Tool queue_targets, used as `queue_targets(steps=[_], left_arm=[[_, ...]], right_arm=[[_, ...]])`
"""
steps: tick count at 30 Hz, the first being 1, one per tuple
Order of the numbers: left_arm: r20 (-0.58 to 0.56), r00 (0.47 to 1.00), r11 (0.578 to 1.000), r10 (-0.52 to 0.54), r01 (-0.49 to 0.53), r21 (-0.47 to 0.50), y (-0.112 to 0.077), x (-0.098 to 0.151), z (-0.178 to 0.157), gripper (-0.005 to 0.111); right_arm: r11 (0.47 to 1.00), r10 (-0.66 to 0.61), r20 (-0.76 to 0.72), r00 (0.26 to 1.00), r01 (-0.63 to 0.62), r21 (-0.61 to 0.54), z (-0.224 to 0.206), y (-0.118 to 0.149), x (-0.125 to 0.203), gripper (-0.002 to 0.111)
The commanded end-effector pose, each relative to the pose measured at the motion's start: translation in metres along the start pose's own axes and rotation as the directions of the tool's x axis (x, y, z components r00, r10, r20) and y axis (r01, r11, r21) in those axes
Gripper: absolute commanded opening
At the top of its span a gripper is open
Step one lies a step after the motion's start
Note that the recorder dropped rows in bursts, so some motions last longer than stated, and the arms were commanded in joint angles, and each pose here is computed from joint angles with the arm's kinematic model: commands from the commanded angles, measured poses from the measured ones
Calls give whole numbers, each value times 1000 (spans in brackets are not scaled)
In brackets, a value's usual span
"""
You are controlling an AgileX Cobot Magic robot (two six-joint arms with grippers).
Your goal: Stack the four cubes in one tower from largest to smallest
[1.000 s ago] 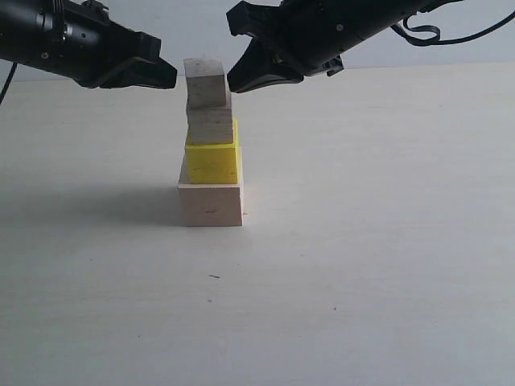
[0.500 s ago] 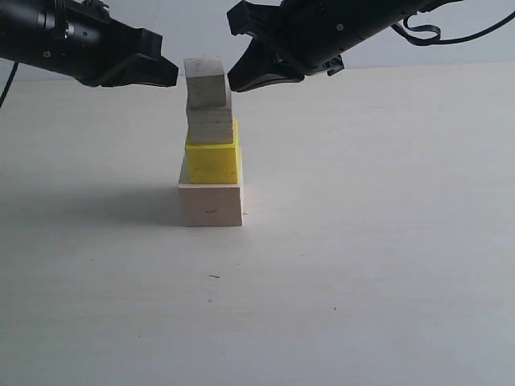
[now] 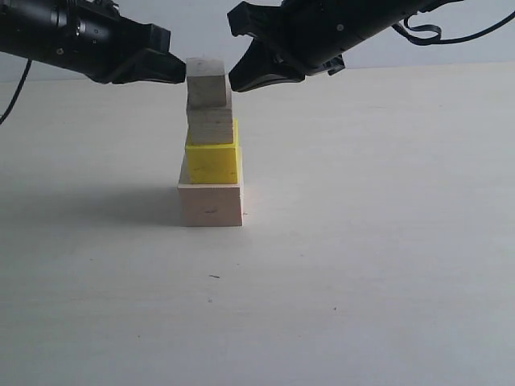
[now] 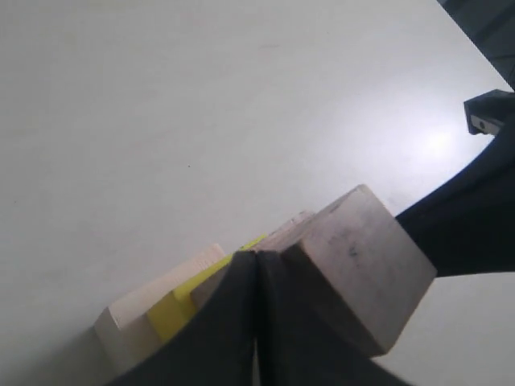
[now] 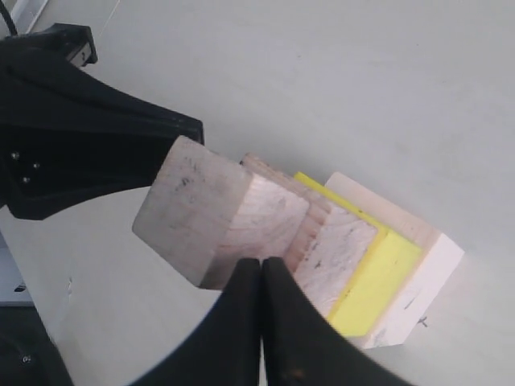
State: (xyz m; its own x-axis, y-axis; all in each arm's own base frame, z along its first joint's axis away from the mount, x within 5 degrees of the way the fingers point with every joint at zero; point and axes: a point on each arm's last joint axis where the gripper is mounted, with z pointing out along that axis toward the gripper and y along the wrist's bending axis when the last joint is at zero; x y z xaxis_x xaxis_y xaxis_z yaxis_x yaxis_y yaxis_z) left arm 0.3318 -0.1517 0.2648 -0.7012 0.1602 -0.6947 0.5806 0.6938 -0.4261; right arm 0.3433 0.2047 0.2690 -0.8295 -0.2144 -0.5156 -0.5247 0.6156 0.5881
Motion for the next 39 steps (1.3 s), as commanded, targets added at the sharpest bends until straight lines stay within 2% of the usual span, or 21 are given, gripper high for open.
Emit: queue_targets(steps=[1, 16, 22, 27, 32, 35, 39], left_arm=[[-11, 1000, 1000, -12, 12, 15, 2, 1, 5, 0], [-6, 1000, 1000, -2, 3, 13, 0, 0, 2, 0], [-33, 998, 997, 62, -63, -42, -4, -1, -12, 0], [6, 991, 977, 136, -133, -164, -13, -8, -44, 0], [154, 972, 956, 175, -131, -262, -27, -10, -88, 0], [243, 951, 947, 190, -111, -302, -37, -1, -112, 0], [337, 923, 944, 184, -71, -321, -51, 22, -138, 0]], right_arm=[[1000, -10, 9, 1000, 10, 2, -2, 2, -2, 0], [1000, -19, 1, 1000, 19, 13, -2, 1, -1, 0], [991, -57, 3, 998, 57, 122, -17, 0, -2, 0], [945, -174, 108, 979, 135, 299, -64, 1, -13, 0], [888, -276, 243, 930, 150, 435, -126, 22, -16, 0], [853, -345, 353, 869, 133, 505, -156, 39, -6, 0], [829, -419, 492, 763, 102, 549, -189, 59, 24, 0]])
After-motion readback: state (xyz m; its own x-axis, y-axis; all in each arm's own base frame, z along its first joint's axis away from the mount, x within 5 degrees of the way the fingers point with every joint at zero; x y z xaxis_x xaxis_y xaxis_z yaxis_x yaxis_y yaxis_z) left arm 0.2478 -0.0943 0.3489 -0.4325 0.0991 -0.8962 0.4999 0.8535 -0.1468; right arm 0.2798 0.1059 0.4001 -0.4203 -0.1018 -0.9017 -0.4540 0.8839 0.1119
